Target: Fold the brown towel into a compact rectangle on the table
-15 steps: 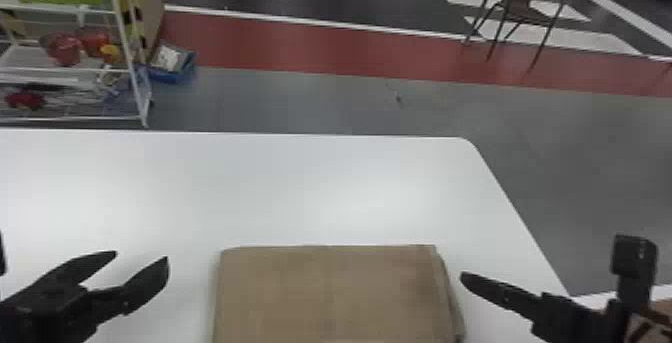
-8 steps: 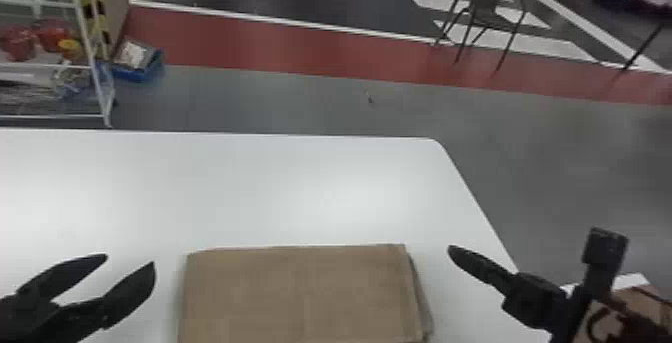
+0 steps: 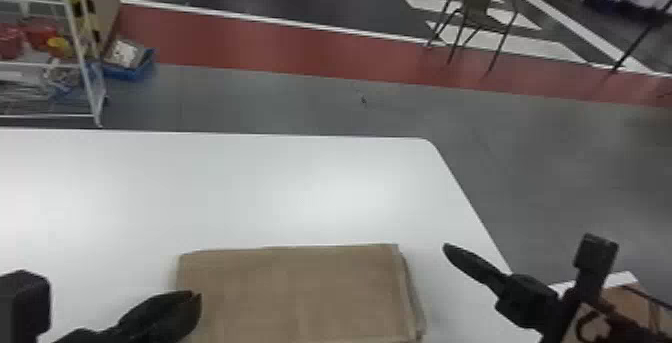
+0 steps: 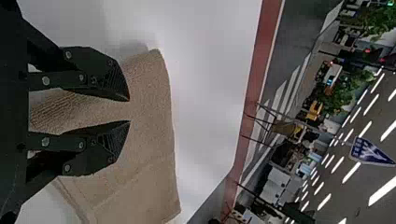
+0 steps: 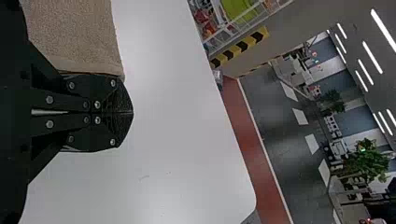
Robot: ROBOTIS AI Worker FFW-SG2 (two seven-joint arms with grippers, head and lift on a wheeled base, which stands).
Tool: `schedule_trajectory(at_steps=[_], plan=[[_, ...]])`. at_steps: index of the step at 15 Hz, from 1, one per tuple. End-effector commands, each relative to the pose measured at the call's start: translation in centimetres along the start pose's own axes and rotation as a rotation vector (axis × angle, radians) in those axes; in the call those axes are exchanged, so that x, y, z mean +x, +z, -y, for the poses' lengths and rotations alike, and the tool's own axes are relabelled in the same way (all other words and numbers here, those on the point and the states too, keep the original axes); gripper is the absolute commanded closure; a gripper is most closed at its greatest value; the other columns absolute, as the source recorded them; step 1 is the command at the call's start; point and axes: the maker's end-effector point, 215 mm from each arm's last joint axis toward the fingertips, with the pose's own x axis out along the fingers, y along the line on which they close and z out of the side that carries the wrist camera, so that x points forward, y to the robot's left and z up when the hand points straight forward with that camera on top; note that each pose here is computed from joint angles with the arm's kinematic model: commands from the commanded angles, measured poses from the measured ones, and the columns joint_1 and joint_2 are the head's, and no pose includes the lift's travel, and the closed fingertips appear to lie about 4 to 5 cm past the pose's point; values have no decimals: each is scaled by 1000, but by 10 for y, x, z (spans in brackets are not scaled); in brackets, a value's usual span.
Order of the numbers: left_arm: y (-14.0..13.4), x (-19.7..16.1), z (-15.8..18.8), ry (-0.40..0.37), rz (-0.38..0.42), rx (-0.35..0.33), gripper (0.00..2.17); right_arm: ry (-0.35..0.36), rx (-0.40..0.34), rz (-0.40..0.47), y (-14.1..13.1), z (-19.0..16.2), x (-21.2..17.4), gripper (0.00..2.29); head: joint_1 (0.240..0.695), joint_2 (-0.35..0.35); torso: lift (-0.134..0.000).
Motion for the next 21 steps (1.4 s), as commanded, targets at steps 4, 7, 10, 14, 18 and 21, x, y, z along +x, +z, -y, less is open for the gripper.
schedule_trajectory(at_steps=[4, 7, 10, 14, 18, 21], plan=[[-10, 13, 14, -1, -33, 51, 1889, 12, 8, 43, 9, 6, -13, 1760, 695, -350, -122], [-19, 16, 12, 21, -56, 75, 1885, 25, 13, 45, 9, 2, -13, 1605, 695, -350, -122], [-21, 16, 13, 21, -57, 73, 1889, 48, 6, 59, 14, -5, -11, 1264, 695, -350, -122], [-32, 21, -1, 61, -84, 93, 1889, 48, 2, 63, 15, -5, -11, 1183, 695, -350, -122], [-31, 17, -18, 115, -78, 131, 1889, 55, 1, 65, 17, -8, -10, 1183, 695, -350, -122], [-30, 9, -38, 160, -79, 133, 1889, 57, -1, 66, 18, -9, -9, 923, 695, -350, -122]])
